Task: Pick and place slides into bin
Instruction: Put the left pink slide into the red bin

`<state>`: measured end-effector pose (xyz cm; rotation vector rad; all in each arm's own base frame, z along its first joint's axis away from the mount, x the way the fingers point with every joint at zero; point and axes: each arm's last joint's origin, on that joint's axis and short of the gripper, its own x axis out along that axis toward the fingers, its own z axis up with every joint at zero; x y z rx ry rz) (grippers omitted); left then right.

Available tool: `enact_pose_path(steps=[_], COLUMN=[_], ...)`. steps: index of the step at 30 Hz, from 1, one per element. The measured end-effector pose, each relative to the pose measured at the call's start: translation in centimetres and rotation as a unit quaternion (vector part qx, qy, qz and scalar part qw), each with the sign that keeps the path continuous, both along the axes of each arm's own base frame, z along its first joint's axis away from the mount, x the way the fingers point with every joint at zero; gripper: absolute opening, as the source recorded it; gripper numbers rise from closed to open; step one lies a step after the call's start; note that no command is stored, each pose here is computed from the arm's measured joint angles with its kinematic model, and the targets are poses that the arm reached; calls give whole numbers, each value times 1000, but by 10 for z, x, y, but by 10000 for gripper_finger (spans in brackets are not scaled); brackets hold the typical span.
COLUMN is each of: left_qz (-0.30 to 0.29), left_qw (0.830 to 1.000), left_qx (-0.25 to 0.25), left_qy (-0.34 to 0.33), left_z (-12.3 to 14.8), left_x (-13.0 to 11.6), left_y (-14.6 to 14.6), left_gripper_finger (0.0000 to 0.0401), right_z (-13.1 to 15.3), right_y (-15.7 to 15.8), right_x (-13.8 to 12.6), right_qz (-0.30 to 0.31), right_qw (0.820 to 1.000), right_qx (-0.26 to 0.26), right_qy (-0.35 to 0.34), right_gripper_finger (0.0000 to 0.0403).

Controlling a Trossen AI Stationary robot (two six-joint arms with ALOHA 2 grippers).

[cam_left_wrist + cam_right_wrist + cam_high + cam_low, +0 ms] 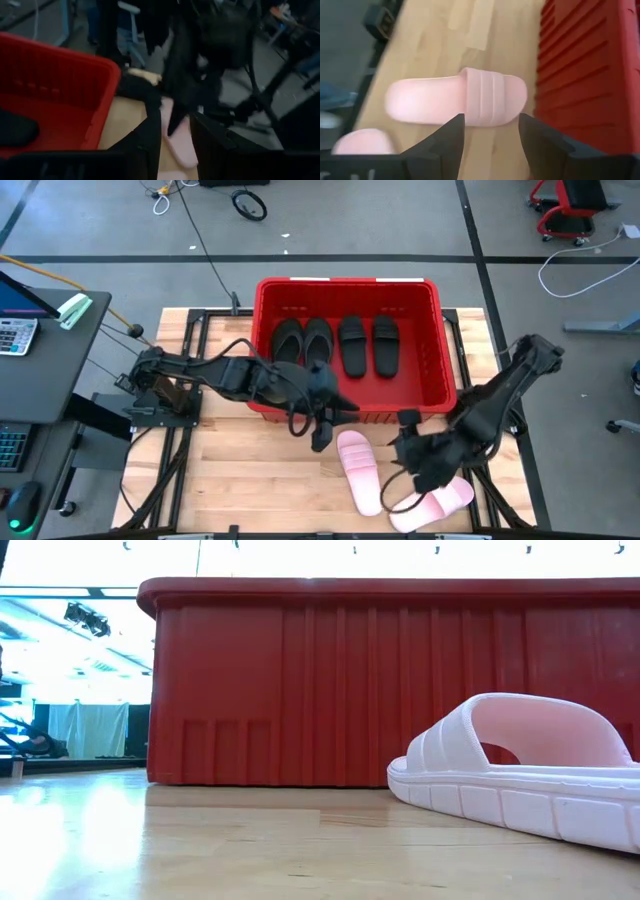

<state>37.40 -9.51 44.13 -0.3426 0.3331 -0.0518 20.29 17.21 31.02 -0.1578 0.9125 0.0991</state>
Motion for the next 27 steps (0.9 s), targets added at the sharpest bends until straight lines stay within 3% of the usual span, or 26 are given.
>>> enact_pose_path(steps=[5,15,20,27], left_qz=[20,12,12,10], left_qw=[999,991,984,984], left_qx=[-7,-1,4,-5], left_qy=[-38,-136,-179,-178], left_z=[7,26,35,35], left_x=[2,4,4,3], left_y=[-1,-2,-2,-4], left_gripper_finger=[102,118,140,165], right_z=[-31,-87,-111,-129], right_y=[26,57,63,56], right_x=[15,34,51,64], right_qz=[-3,-8,-29,-54], right_qw=[998,991,989,983], right_qx=[-67,-128,-148,-173], right_qy=[-4,20,6,14], right_gripper_finger=[193,193,193,193])
